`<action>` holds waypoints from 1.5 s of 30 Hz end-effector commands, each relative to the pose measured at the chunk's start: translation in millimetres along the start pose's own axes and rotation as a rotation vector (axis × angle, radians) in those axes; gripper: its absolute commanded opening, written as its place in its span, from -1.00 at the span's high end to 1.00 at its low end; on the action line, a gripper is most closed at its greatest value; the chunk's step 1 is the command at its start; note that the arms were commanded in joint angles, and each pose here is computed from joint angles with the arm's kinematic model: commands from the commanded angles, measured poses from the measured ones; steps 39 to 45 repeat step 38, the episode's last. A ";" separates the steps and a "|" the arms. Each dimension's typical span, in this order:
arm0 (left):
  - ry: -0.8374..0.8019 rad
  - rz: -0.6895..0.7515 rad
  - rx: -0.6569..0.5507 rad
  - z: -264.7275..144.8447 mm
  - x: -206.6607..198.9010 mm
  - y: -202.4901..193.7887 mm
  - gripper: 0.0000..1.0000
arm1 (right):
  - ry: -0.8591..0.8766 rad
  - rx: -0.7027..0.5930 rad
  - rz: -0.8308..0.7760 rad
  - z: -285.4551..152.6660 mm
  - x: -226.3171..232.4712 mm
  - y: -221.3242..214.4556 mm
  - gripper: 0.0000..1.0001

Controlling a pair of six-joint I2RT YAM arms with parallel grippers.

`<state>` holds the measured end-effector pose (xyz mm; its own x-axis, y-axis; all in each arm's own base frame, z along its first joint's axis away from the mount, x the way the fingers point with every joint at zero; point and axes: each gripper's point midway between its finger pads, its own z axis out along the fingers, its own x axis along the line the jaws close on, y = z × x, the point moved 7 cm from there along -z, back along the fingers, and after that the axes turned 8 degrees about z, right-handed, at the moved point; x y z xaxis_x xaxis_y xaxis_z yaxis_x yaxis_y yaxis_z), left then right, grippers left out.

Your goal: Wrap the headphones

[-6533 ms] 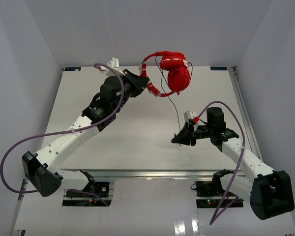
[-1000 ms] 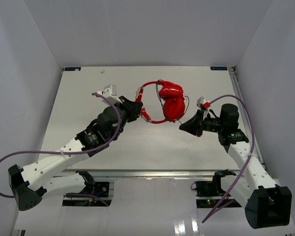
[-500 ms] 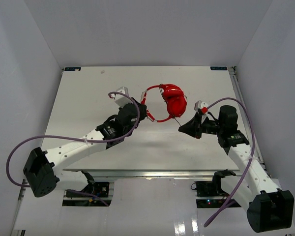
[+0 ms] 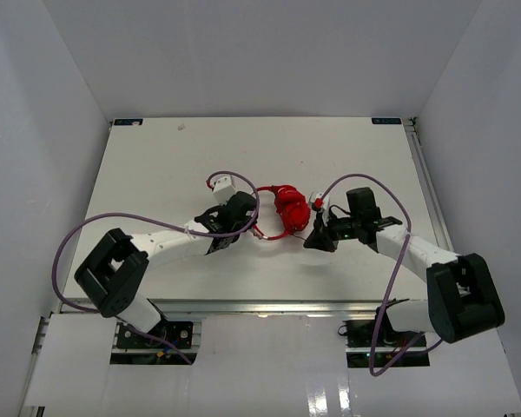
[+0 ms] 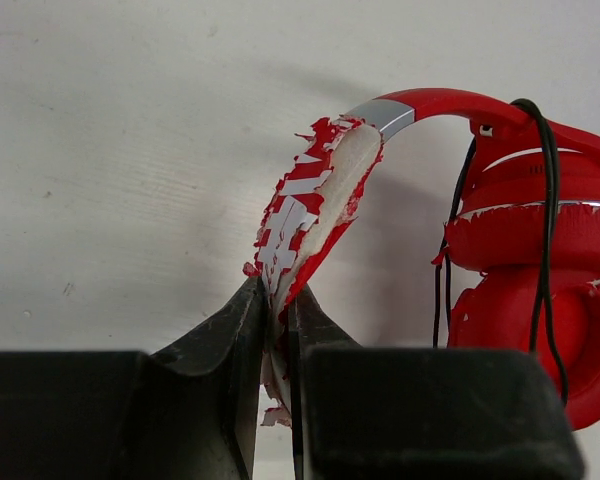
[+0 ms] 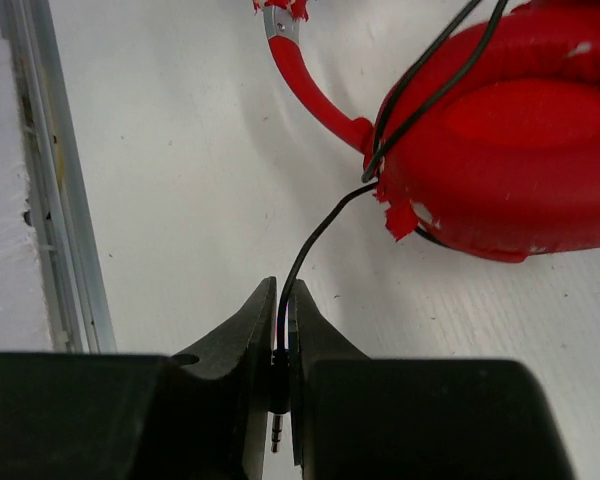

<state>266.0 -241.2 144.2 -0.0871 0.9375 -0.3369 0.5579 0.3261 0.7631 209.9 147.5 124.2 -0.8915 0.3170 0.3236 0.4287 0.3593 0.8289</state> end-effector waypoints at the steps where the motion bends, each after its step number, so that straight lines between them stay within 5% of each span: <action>1: -0.057 -0.039 -0.013 9.5 -10.9 8.6 1.00 | -0.022 0.035 -0.076 13.1 -14.1 14.7 0.85; 9: -0.041 -0.011 0.050 30.3 2.8 -10.5 1.00 | -0.036 0.082 -0.033 22.8 -26.6 6.8 0.80; 11: -0.052 -0.007 0.078 33.1 2.6 -14.5 1.00 | -0.039 0.091 -0.030 22.0 -26.5 5.7 0.57; 20: -0.150 0.061 0.115 1.9 -2.8 2.2 -0.78 | -0.134 0.142 -0.088 -6.3 -14.9 11.1 -0.53; 22: -0.211 0.108 0.076 -17.4 -5.8 19.3 -0.96 | -0.236 0.156 -0.071 -21.0 -18.4 10.3 -0.74; 24: -0.292 0.142 0.048 -39.4 -10.6 34.5 -0.96 | -0.338 0.102 -0.081 -41.2 -14.7 22.7 -0.87; 28: -0.542 0.307 -0.037 -96.6 -14.9 61.8 -0.96 | -0.674 -0.057 -0.070 -94.6 -5.8 51.8 -0.80; 34: -0.777 0.454 -0.061 -158.2 13.3 51.0 -0.96 | -1.113 -0.145 0.062 -144.6 -10.9 43.8 -0.80; 45: -0.836 0.406 -0.046 -170.8 34.1 27.8 -0.96 | -1.136 -0.162 0.065 -146.8 -9.6 34.6 -0.80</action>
